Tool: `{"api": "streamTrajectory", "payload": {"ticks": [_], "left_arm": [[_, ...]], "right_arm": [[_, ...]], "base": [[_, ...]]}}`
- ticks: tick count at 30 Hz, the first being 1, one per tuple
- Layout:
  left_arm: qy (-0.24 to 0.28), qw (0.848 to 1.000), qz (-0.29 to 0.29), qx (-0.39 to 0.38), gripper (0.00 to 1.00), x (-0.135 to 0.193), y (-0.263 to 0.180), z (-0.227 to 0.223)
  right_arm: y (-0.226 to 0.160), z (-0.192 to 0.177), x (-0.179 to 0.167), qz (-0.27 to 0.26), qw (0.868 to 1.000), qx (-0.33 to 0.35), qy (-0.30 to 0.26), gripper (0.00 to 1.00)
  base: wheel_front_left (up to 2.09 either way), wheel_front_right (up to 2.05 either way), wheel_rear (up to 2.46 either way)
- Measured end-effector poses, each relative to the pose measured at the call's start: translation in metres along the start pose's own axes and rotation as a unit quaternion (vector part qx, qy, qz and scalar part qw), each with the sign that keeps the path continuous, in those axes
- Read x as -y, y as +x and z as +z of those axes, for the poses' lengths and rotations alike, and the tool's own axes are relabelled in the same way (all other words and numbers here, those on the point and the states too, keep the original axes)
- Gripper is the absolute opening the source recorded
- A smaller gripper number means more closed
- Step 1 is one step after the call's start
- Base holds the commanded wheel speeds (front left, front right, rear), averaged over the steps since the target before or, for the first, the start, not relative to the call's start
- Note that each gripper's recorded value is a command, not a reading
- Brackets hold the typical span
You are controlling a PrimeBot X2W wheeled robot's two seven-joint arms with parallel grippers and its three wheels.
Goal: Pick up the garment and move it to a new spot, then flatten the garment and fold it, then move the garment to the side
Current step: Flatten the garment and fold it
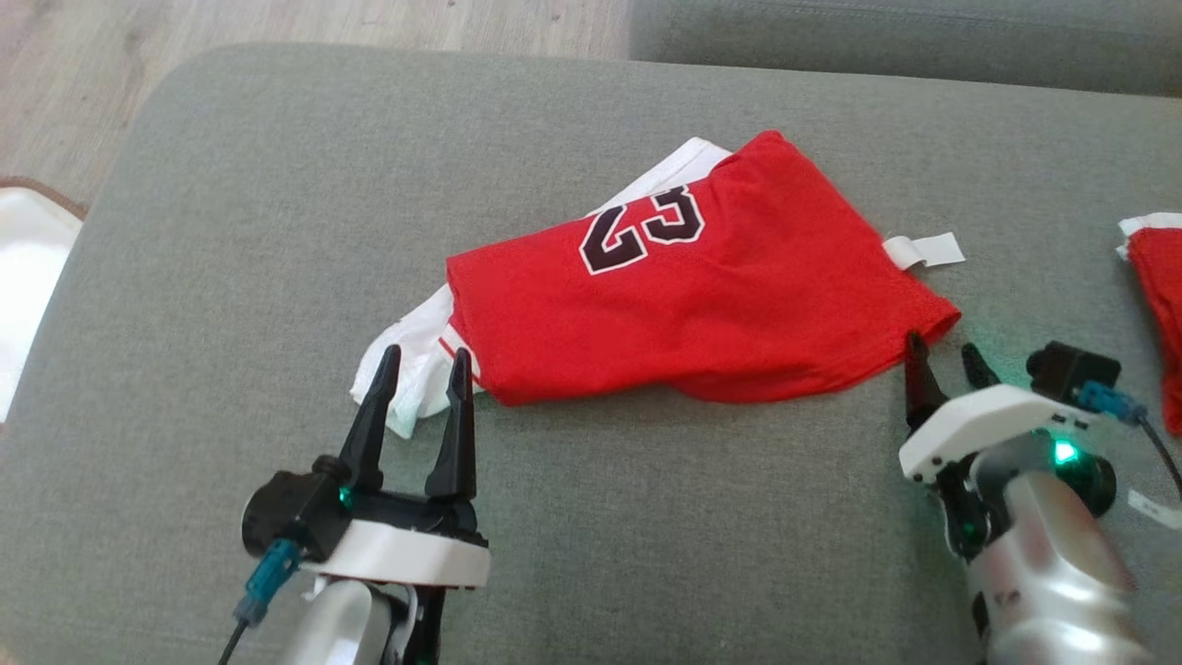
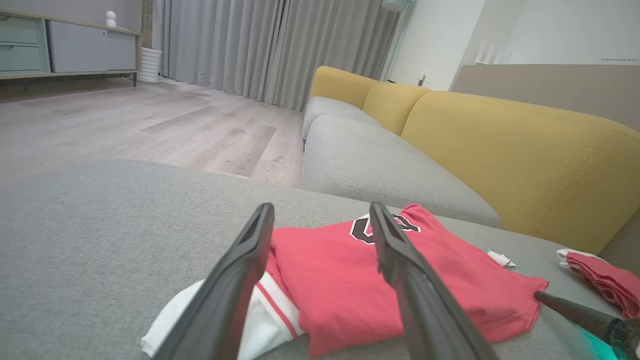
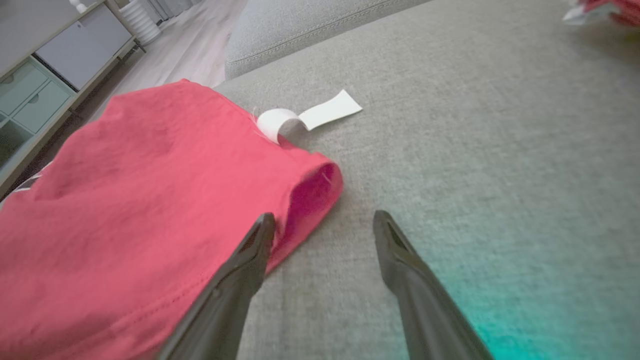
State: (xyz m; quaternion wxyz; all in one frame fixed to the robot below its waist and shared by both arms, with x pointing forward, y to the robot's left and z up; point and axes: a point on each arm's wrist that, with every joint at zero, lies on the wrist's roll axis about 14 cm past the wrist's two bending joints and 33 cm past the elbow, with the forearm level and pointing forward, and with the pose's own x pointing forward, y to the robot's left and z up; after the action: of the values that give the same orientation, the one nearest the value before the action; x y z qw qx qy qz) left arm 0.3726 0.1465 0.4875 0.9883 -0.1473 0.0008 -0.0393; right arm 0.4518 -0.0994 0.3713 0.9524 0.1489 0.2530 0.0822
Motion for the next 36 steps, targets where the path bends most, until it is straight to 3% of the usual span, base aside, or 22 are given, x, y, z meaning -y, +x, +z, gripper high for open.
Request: {"api": "streamTrajectory", "payload": {"ticks": [7,8,9,16,26,34,35,36], "left_arm": [[0.000,1.000,0.006,-0.006,1.00,-0.004,0.001,-0.004],[-0.001,1.000,0.006,-0.008,1.00,-0.004,0.002,-0.005],[-0.001,1.000,0.006,-0.008,1.00,-0.004,0.002,-0.006],[-0.004,1.000,0.002,-0.001,1.00,0.001,0.005,-0.001],[-0.014,1.000,-0.017,0.010,1.00,0.015,0.003,0.006],[-0.014,1.000,-0.007,0.014,1.00,0.010,-0.002,0.009],[-0.014,1.000,-0.006,0.014,1.00,0.009,-0.002,0.009],[-0.014,1.000,-0.005,0.014,1.00,0.009,-0.002,0.010]], "right_arm": [[0.018,0.002,-0.016,0.020,1.000,-0.008,0.002,1.00],[0.020,0.002,-0.020,0.024,1.000,-0.007,-0.001,0.72],[0.021,0.003,-0.022,0.028,1.000,-0.004,-0.003,0.00],[0.016,0.017,-0.008,0.013,0.998,0.032,-0.054,0.00],[0.007,0.163,0.046,-0.053,0.973,0.151,-0.166,0.00],[0.009,0.200,0.039,-0.064,0.958,0.159,-0.228,0.00],[0.010,0.201,0.037,-0.064,0.959,0.159,-0.227,0.39],[0.011,0.200,0.034,-0.061,0.959,0.162,-0.225,1.00]], "base": [[0.00,0.00,0.00],[0.00,0.00,0.00],[0.00,0.00,0.00],[0.00,0.00,0.00],[0.00,0.00,0.00],[0.00,0.00,0.00],[0.00,0.00,0.00],[0.00,0.00,0.00]]}}
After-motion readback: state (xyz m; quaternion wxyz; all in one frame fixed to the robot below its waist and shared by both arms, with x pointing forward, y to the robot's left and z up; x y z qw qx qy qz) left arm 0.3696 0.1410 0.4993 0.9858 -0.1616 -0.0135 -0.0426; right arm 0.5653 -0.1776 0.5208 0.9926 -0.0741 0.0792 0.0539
